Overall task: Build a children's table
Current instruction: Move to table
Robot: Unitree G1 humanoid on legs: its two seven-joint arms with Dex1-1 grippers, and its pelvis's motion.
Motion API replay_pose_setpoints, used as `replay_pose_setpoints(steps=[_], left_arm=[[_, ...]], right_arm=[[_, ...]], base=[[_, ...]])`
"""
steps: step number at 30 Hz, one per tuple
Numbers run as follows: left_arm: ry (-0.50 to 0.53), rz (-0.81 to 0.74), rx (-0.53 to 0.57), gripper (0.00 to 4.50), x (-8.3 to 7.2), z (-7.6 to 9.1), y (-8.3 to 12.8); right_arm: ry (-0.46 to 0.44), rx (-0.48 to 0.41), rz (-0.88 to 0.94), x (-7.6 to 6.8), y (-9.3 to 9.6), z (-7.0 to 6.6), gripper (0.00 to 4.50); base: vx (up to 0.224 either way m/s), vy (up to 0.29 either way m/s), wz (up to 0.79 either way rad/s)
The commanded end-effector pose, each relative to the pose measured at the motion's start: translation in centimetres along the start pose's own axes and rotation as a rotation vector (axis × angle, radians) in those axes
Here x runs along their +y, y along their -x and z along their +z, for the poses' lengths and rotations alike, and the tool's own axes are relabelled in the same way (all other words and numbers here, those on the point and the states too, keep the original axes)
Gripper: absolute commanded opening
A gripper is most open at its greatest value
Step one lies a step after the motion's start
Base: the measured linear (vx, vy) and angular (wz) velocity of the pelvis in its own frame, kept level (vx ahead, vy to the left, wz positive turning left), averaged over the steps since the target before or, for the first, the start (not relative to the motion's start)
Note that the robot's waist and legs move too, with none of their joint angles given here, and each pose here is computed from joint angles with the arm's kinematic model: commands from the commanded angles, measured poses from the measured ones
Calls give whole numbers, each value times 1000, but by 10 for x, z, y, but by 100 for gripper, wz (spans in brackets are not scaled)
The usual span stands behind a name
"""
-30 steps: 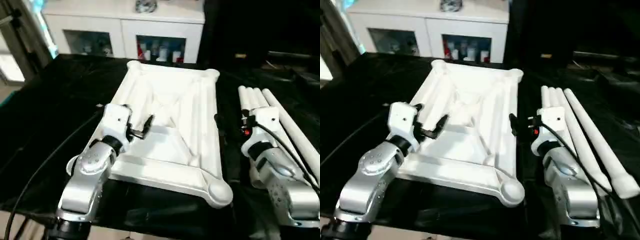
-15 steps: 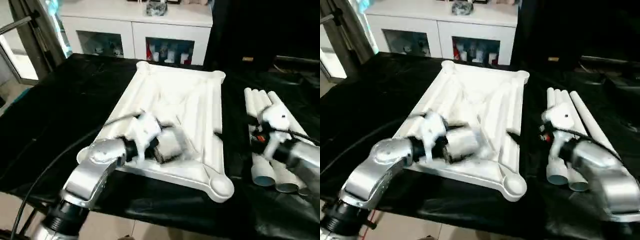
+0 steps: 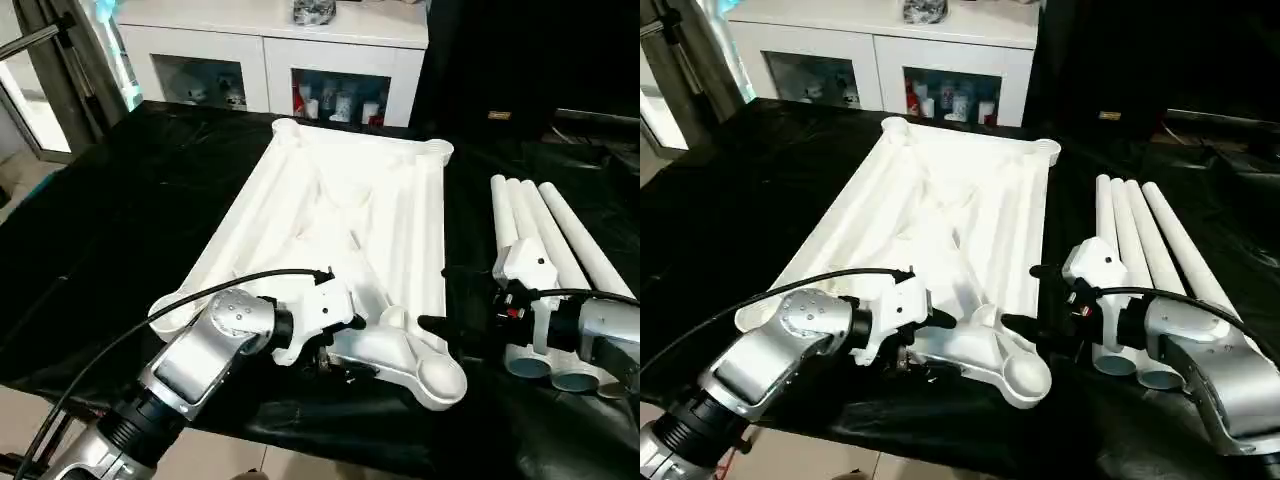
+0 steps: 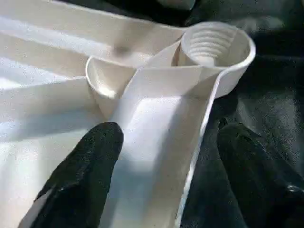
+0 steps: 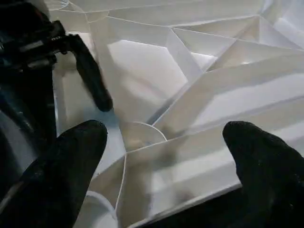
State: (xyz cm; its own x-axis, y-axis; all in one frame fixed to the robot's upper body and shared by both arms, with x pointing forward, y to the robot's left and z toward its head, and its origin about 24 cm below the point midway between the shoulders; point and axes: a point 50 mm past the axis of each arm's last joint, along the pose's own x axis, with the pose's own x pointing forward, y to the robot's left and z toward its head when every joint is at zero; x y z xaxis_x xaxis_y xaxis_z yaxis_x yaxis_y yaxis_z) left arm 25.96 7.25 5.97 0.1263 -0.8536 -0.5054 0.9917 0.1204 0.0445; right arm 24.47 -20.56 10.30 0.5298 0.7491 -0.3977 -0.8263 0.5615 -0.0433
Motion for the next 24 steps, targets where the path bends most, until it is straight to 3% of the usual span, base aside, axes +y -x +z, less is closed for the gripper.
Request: replay_pose_setpoints(steps=[1,13,14,18,20,24], left_arm=[[-14,21,16,332,4,1,-1],[-31,-35,6,238,-3,2,-7],[-39,-41,11,215,-4,2,-7],[-42,-62,34,199,-4,0,-7],[-45,-87,54,162,-5,-2,-6],[-57,-113,88,138,-6,-6,-6]], right_arm=[[-5,7,5,4,-1,-1,450],[-14,73,61,9,8,-10,450],[-14,84,71,10,8,-11,450],[-18,107,103,13,9,-13,450],[-20,127,135,16,10,-15,450],[-17,144,156,16,11,-15,450]], base=[[0,0,0],[0,0,0],[0,0,0],[0,0,0],[0,0,0],[0,0,0]])
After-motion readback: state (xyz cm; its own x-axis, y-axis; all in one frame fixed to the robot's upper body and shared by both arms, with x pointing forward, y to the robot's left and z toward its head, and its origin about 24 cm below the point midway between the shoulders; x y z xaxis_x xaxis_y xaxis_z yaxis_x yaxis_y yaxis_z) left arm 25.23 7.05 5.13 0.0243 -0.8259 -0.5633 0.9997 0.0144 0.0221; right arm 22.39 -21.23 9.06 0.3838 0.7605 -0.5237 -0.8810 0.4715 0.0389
